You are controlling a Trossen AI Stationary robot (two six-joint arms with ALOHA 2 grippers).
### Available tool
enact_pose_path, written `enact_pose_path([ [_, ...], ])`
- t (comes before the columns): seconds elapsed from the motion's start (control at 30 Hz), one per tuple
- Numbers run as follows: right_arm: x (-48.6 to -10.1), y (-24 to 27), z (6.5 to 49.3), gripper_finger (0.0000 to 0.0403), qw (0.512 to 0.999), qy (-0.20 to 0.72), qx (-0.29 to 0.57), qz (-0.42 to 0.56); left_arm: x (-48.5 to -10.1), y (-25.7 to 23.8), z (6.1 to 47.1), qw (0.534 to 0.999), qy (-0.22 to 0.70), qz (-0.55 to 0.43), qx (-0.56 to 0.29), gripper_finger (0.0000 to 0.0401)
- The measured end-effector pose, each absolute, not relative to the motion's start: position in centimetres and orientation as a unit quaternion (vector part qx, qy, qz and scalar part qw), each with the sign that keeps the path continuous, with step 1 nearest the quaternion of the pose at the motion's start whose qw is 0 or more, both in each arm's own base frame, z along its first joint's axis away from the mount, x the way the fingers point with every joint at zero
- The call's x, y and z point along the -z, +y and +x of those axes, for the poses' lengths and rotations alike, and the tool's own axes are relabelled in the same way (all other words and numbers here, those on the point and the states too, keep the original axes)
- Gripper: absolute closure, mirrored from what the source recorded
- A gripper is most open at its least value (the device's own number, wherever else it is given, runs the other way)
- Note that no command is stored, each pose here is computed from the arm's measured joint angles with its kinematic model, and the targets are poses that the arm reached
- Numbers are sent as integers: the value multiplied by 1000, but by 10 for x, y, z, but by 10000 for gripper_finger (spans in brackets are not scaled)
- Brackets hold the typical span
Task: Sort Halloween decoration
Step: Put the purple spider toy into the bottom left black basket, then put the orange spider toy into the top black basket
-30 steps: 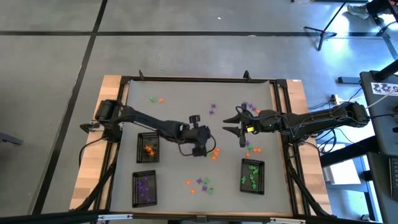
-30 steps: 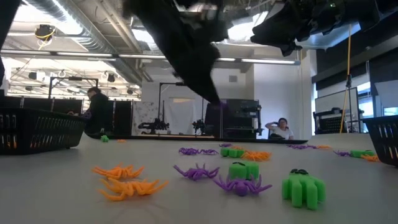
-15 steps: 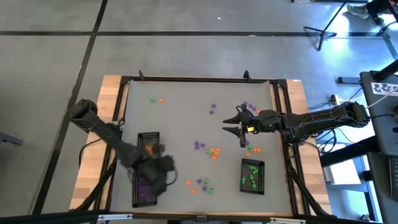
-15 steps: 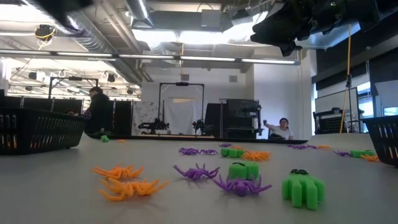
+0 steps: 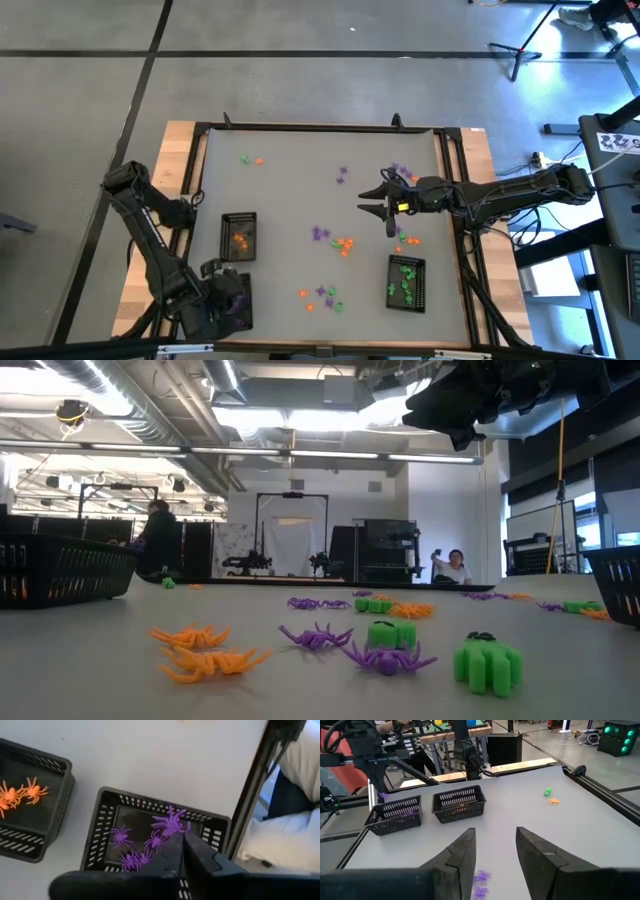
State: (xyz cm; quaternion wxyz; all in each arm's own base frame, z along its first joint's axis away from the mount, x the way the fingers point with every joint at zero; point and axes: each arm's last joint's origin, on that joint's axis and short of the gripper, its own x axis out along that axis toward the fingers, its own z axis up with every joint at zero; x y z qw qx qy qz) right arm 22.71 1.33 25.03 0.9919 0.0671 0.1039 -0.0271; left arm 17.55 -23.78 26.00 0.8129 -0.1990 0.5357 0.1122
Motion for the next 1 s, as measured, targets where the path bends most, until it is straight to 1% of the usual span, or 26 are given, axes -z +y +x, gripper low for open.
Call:
enact_pose_path([
  [0.27,-250,14,227,265,992,107,19,68,-260,-233,175,826,516,-179,-137,316],
  [0.37,-250,14,227,265,992,108,19,68,-259,-226,176,836,501,-151,-166,298],
  [0.47,-250,14,227,265,992,108,19,68,-262,-218,183,879,422,-98,-198,293],
  [0.53,-250,14,227,265,992,108,19,68,-260,-215,192,908,361,-63,-203,292],
  [0.57,-250,14,227,265,992,108,19,68,-257,-213,198,914,349,-48,-200,292],
  [0.63,-250,14,227,265,992,108,19,68,-248,-208,210,919,347,-26,-184,292],
  [0.73,-250,14,227,265,992,108,19,68,-230,-197,232,927,339,-23,-156,292],
  [0.8,-249,14,227,265,991,110,20,68,-216,-190,245,934,338,-36,-114,292],
  [0.93,-248,14,227,265,991,116,21,70,-198,-177,263,942,324,-85,1,292],
  [1.0,-247,14,226,265,990,120,21,70,-191,-172,265,943,320,-88,20,292],
])
